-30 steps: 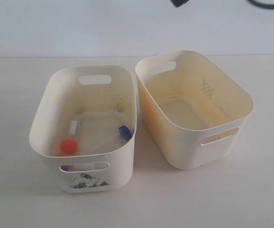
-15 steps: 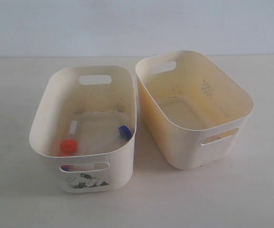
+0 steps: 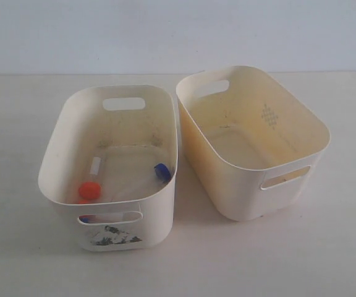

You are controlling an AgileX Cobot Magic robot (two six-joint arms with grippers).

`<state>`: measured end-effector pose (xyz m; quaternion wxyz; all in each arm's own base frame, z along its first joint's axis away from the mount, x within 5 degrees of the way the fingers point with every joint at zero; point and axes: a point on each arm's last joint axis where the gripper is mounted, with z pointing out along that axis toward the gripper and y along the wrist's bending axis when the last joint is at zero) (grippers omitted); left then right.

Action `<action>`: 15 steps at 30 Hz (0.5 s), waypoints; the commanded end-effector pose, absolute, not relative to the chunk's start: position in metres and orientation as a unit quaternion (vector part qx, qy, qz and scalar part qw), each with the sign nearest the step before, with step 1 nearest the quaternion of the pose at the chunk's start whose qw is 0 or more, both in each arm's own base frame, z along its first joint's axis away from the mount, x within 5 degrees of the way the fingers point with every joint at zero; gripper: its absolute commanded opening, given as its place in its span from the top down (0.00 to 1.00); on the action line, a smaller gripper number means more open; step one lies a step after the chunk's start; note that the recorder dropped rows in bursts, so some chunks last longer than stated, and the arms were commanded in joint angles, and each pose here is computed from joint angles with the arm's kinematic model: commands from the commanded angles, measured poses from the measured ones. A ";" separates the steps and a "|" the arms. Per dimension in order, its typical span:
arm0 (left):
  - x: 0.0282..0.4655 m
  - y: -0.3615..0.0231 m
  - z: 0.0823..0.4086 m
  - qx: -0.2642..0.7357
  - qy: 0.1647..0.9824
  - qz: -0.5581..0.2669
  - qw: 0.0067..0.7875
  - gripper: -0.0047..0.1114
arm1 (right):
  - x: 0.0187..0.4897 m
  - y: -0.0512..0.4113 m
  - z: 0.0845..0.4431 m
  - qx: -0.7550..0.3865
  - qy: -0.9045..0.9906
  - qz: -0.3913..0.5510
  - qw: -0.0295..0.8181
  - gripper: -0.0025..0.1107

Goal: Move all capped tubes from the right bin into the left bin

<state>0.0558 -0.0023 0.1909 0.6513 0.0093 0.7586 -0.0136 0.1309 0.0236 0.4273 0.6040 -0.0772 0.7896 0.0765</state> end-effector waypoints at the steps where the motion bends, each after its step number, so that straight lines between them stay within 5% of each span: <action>1: 0.055 -0.002 0.192 0.006 0.756 -0.016 0.654 0.92 | 0.096 0.009 0.370 -0.028 0.761 0.041 0.647 0.98; 9: 0.055 -0.002 0.192 0.006 0.756 -0.016 0.654 0.92 | 0.071 0.000 0.230 0.014 0.725 0.007 0.689 0.98; 15: 0.055 -0.002 0.192 0.006 0.756 -0.016 0.654 0.92 | 0.056 0.003 0.193 -0.023 0.753 -0.002 0.657 0.98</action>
